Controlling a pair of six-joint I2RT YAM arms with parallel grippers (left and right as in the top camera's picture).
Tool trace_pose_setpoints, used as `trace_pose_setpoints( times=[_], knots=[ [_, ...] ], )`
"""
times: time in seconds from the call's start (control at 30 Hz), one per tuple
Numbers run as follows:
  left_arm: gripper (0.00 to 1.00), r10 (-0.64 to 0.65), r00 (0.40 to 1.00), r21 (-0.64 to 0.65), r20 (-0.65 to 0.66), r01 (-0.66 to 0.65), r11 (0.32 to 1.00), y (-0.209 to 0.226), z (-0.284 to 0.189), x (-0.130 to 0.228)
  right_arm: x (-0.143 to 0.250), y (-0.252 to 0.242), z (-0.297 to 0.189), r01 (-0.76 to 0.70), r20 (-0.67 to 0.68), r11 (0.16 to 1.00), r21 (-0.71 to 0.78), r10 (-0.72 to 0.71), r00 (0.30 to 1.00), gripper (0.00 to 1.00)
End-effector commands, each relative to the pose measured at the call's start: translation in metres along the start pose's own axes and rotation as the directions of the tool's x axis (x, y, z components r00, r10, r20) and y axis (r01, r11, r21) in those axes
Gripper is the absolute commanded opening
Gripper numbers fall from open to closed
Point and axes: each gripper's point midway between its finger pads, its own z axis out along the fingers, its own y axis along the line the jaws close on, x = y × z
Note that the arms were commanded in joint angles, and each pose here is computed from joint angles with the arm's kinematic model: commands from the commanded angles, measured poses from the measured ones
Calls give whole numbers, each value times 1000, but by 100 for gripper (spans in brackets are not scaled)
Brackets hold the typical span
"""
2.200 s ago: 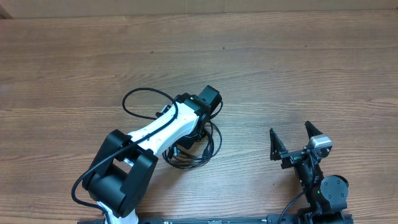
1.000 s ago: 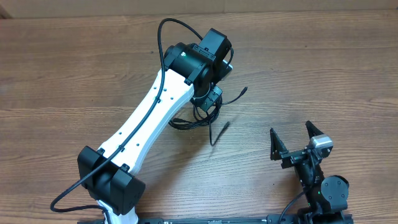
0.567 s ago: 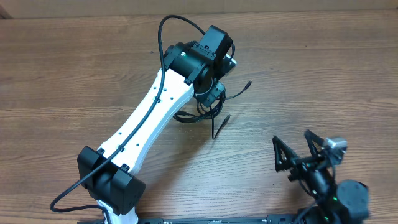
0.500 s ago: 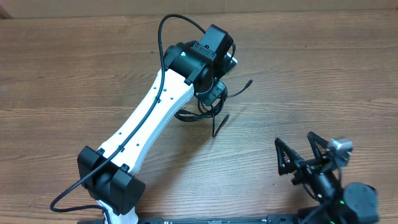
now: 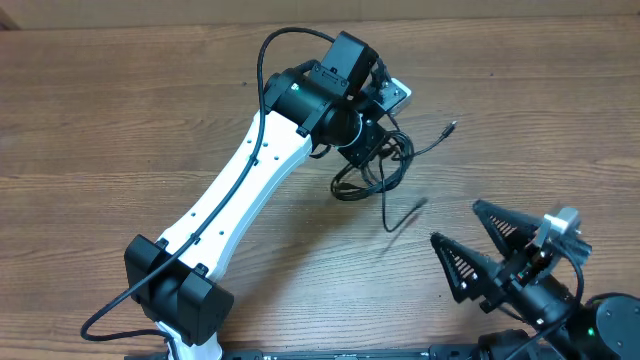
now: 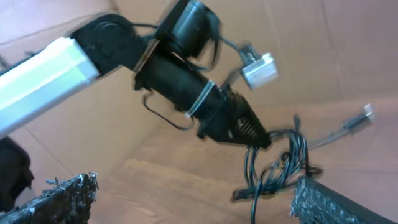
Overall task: Untangle cables
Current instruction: 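Reach the right gripper toward the hanging cables below the left gripper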
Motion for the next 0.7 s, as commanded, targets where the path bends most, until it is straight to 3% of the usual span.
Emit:
trace_pose_setpoints(
  times=[0.0,0.17,0.2,0.23,0.3,0.43,0.57,0.67],
  knots=[
    [4,34,997,101,68,-41,994,-20,-11,-16,7,-33,3,-193,5,968,163,194,981,99],
    [4,34,997,101,66,-40,994,-20,-10,-16,39,-66,22,-400,-78,863,309,442,894,85],
    [4,34,997,102,66,-41,994,-20,-10,-16,41,-69,26,-416,-86,850,322,464,882,80],
    [4,34,997,104,66,-40,994,-21,-10,-16,47,-77,33,-429,-107,831,353,492,864,66],
    [4,37,997,111,66,-44,993,-24,-10,-16,58,-87,43,-484,-128,780,397,569,812,65],
    [4,48,997,120,65,-56,991,-31,-7,-16,69,-85,70,-524,-236,773,358,618,750,56],
    [4,-16,998,127,60,8,992,-34,-7,-18,85,-96,87,-485,-321,794,367,598,735,53],
    [4,-45,997,128,55,38,991,-34,-7,-17,99,-108,94,-480,-353,779,403,616,704,33]
  ],
)
